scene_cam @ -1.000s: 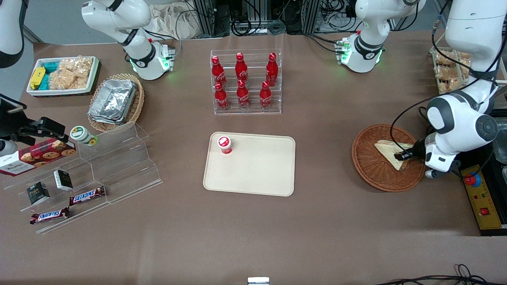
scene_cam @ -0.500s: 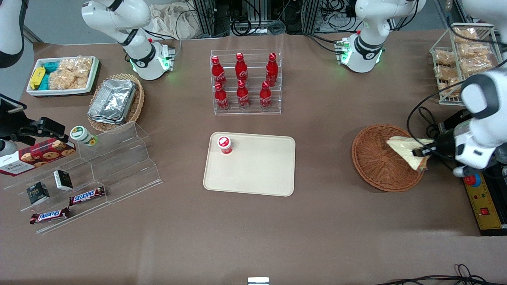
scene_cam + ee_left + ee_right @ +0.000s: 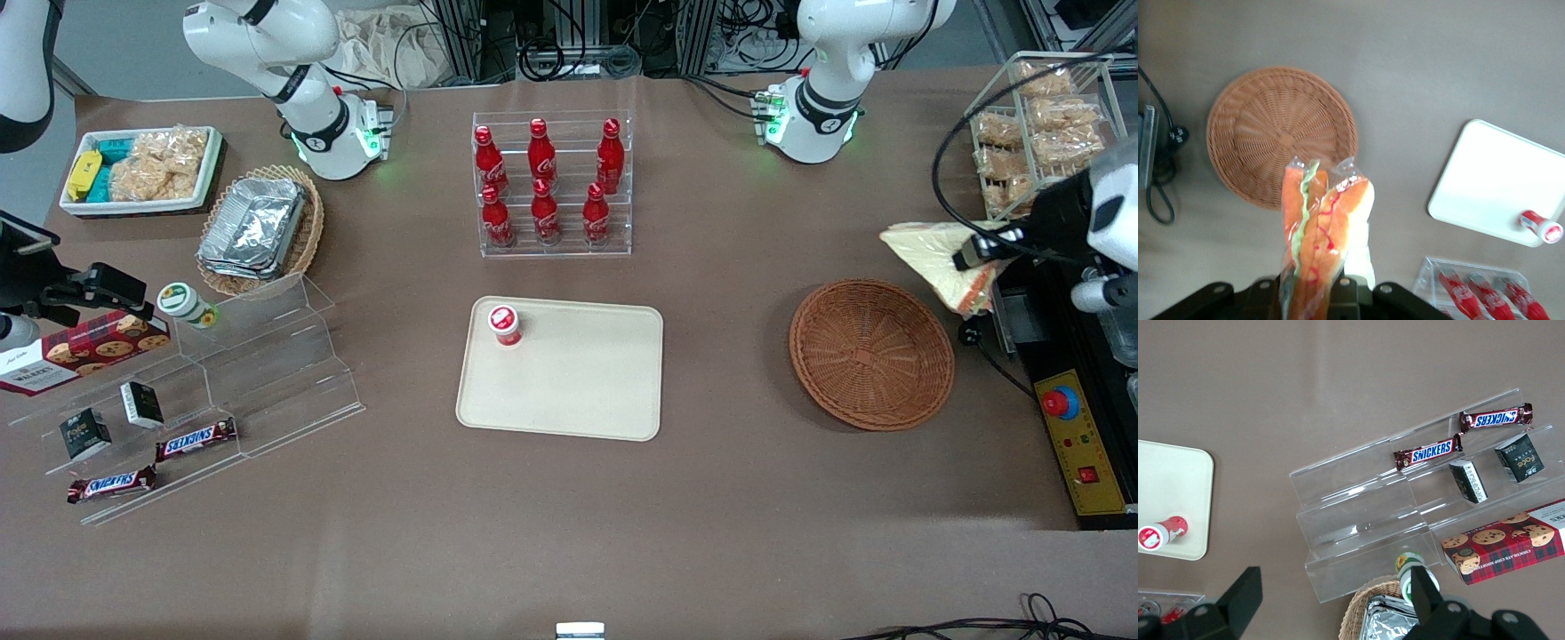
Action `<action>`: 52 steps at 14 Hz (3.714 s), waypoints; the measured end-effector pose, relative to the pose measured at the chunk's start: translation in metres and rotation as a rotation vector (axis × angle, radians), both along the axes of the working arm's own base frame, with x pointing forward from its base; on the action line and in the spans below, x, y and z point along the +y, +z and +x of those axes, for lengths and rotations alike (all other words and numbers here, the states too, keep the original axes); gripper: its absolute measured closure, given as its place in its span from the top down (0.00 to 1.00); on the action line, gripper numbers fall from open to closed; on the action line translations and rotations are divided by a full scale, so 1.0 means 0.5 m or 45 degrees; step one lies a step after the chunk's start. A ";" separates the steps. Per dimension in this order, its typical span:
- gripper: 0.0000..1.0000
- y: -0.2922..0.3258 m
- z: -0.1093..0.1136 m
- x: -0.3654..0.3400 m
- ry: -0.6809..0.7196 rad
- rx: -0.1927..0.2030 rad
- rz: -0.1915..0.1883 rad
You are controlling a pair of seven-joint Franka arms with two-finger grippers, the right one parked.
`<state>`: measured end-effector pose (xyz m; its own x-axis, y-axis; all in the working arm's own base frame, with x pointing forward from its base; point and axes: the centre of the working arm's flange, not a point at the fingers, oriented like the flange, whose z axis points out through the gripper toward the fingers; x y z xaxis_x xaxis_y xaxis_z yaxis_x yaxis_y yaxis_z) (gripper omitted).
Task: Place sandwich from basket to tray
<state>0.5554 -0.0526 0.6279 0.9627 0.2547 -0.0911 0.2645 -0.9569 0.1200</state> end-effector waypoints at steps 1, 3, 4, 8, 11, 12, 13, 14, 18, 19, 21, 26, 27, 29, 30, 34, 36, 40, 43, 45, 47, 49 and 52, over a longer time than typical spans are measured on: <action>0.20 0.019 -0.010 -0.060 0.011 -0.001 0.018; 0.20 0.034 -0.041 -0.197 0.019 -0.004 0.064; 0.20 0.032 -0.062 -0.265 0.019 -0.001 0.085; 0.17 -0.050 -0.097 -0.467 -0.037 0.019 0.178; 0.16 -0.180 -0.064 -0.576 -0.060 0.019 0.178; 0.16 -0.232 -0.055 -0.606 -0.082 0.030 0.186; 0.16 -0.285 -0.046 -0.633 -0.109 0.040 0.193; 0.16 -0.336 -0.036 -0.655 -0.134 0.045 0.196; 0.16 -0.520 -0.016 -0.716 -0.228 0.058 0.211; 0.16 -0.560 -0.020 -0.733 -0.244 0.059 0.222; 0.16 -0.632 -0.028 -0.763 -0.265 0.046 0.243; 0.23 -0.774 -0.038 -0.795 -0.301 0.021 0.286; 0.23 -0.785 -0.038 -0.797 -0.304 0.021 0.285; 0.37 -0.793 -0.034 -0.801 -0.304 0.006 0.303; 0.48 -0.795 -0.031 -0.804 -0.293 -0.007 0.317; 0.88 -0.751 -0.005 -0.822 -0.193 -0.077 0.317; 1.00 -0.674 0.023 -0.804 -0.132 -0.110 0.336; 1.00 -0.405 0.049 -0.710 0.056 -0.152 0.328; 1.00 -0.234 0.037 -0.603 0.191 -0.150 0.348; 1.00 -0.173 0.042 -0.532 0.265 -0.149 0.355; 1.00 -0.137 0.057 -0.456 0.271 -0.128 0.340; 1.00 -0.109 0.069 -0.371 0.217 -0.074 0.315; 1.00 -0.069 0.080 -0.247 0.132 -0.036 0.287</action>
